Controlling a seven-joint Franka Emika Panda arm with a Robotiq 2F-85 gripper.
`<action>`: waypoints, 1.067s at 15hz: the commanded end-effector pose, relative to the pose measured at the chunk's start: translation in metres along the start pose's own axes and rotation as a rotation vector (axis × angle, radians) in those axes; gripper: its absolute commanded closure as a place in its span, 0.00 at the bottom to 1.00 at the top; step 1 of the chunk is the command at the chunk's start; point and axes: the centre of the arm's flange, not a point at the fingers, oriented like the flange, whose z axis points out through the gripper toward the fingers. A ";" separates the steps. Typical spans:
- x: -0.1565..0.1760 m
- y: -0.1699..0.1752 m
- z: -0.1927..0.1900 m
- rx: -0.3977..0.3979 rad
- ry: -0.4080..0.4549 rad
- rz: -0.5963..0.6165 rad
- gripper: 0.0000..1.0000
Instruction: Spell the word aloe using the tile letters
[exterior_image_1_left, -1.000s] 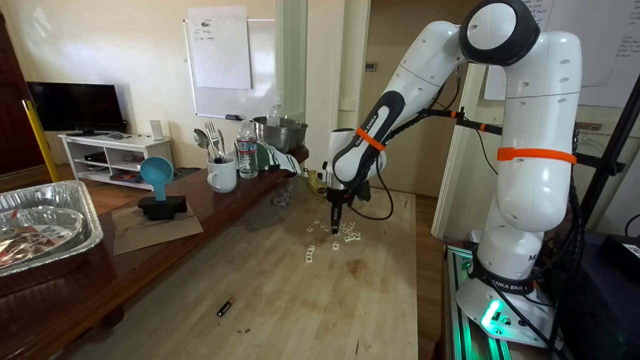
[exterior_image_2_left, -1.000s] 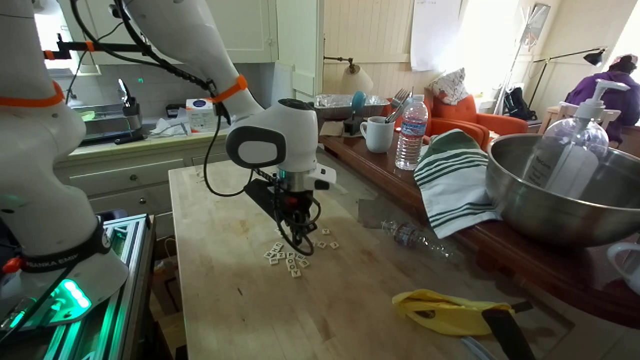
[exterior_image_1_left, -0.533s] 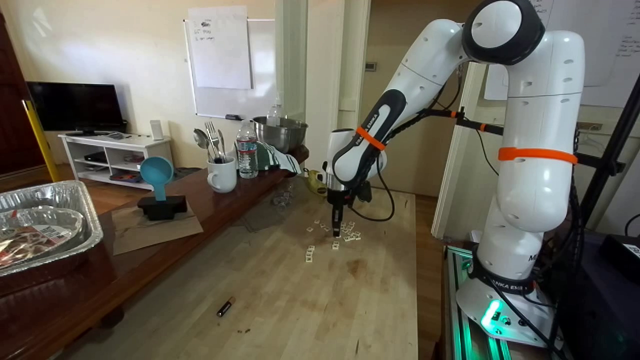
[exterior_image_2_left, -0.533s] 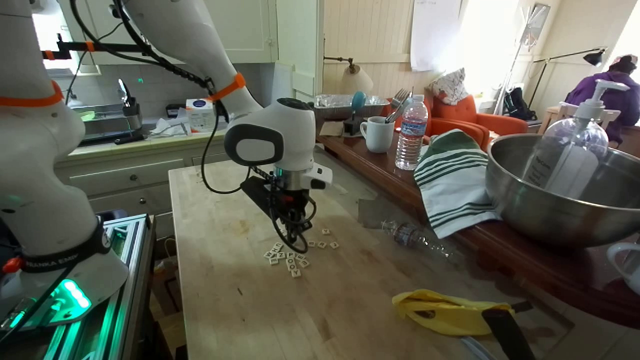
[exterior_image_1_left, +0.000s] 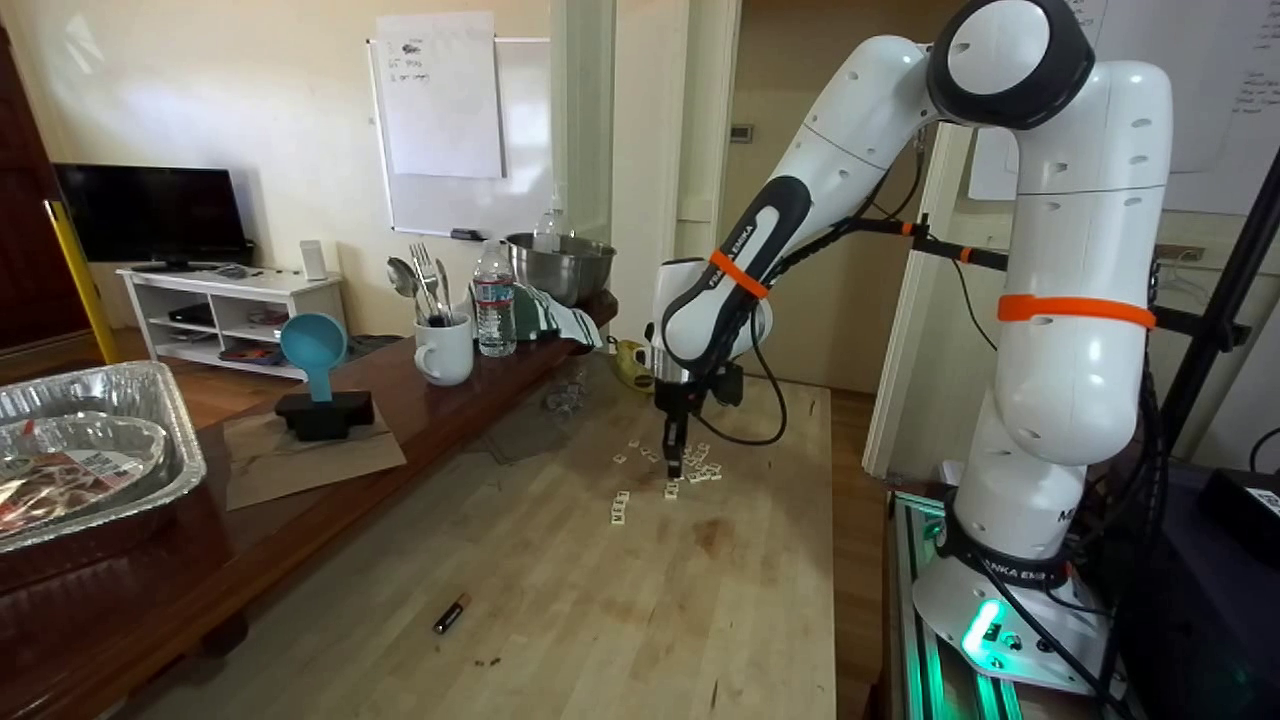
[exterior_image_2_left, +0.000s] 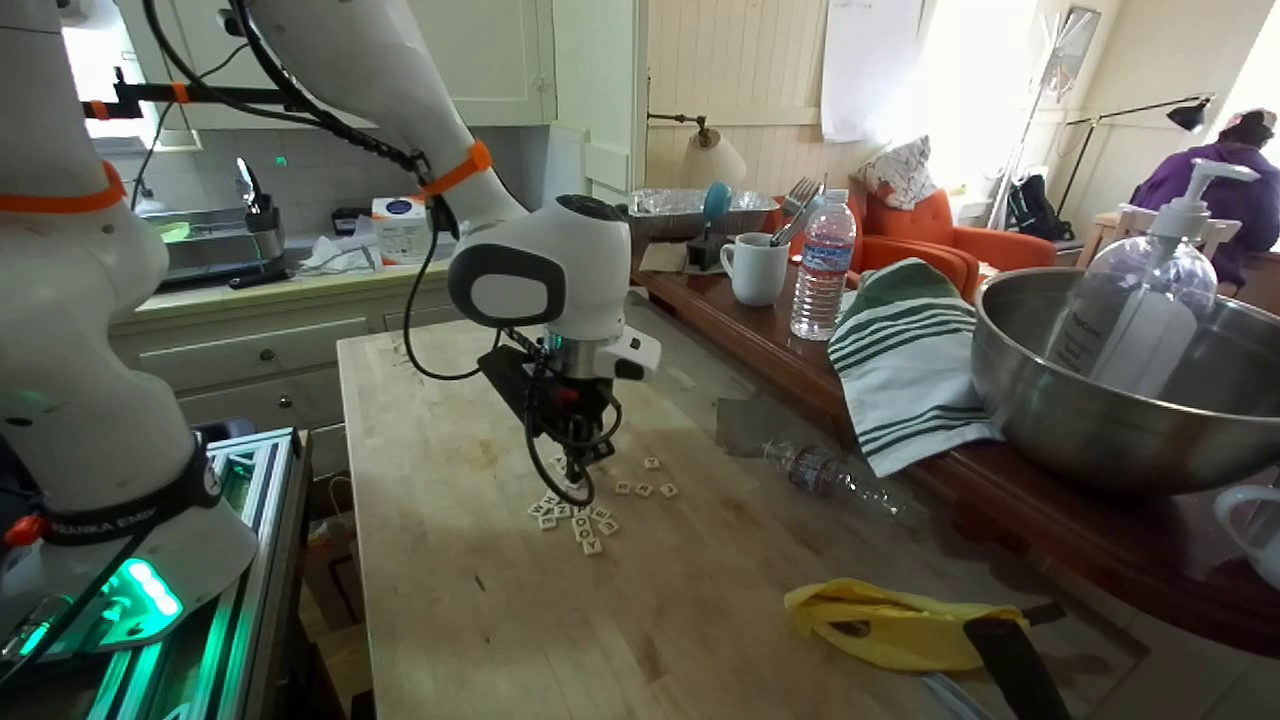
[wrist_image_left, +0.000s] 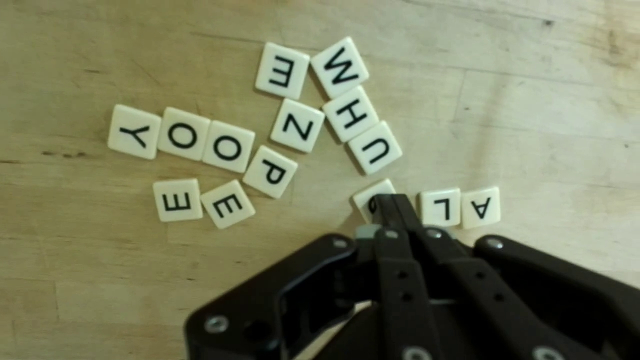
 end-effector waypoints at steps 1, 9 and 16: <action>-0.006 -0.011 0.016 0.044 -0.041 0.055 1.00; -0.005 -0.015 0.016 0.072 -0.039 0.150 1.00; -0.004 -0.018 0.017 0.106 -0.045 0.246 1.00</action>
